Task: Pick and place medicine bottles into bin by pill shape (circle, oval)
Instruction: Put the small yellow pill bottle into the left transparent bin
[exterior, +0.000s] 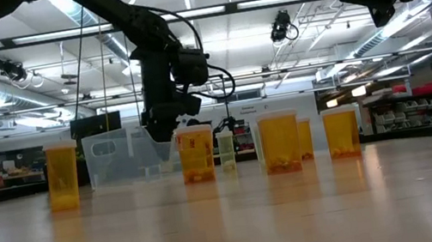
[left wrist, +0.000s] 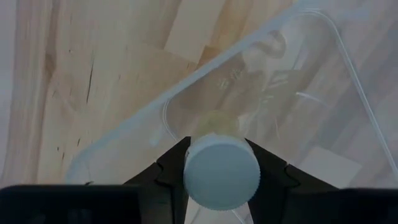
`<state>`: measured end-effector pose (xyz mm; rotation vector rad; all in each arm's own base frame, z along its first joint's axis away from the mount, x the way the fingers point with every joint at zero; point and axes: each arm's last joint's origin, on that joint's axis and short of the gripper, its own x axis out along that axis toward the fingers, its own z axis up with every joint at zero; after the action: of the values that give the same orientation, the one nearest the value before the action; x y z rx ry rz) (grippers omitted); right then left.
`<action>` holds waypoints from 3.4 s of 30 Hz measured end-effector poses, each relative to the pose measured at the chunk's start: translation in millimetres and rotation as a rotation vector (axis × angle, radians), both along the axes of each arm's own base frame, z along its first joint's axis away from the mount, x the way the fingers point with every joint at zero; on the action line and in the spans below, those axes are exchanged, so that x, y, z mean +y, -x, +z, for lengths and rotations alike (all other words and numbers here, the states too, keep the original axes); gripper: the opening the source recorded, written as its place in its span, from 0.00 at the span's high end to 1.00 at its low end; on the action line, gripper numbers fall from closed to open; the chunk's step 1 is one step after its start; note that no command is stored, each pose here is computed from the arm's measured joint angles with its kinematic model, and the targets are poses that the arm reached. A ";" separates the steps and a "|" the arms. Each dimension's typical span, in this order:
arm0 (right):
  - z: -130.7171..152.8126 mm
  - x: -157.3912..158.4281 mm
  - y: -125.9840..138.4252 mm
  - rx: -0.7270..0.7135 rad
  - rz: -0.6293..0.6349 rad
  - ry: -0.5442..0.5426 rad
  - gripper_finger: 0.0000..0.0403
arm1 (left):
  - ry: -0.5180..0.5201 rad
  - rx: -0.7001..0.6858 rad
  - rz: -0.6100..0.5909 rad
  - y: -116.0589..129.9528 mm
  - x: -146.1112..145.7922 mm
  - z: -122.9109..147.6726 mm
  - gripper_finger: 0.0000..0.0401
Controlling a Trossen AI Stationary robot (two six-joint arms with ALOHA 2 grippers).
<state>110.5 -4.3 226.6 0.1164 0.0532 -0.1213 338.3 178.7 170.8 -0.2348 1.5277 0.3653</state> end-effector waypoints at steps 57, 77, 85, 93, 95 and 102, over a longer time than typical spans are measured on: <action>0.1 0.0 0.0 0.000 0.000 0.000 0.91 | -0.021 -0.014 -0.047 -16.2 -12.5 43.1 0.46; 0.0 0.0 0.0 0.000 0.000 0.000 0.91 | -0.050 -0.038 -0.102 -31.4 -35.7 83.2 0.46; 0.2 0.0 0.0 -0.001 0.000 0.000 0.91 | -0.056 -0.061 -0.157 -41.5 -58.9 89.3 0.46; 0.0 0.0 0.0 0.000 0.000 0.000 0.91 | -0.067 -0.105 -0.204 -52.7 -83.4 90.2 0.46; 0.1 0.0 0.0 0.000 0.000 0.000 0.91 | -0.070 -0.118 -0.220 -55.4 -89.5 90.4 0.46; 0.0 0.0 0.0 0.000 0.000 0.000 0.91 | -0.073 -0.136 -0.267 -63.2 -106.1 86.9 0.46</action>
<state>110.5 -4.3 226.6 0.1163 0.0531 -0.1210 401.5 72.6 257.6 0.0034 1.3871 0.1884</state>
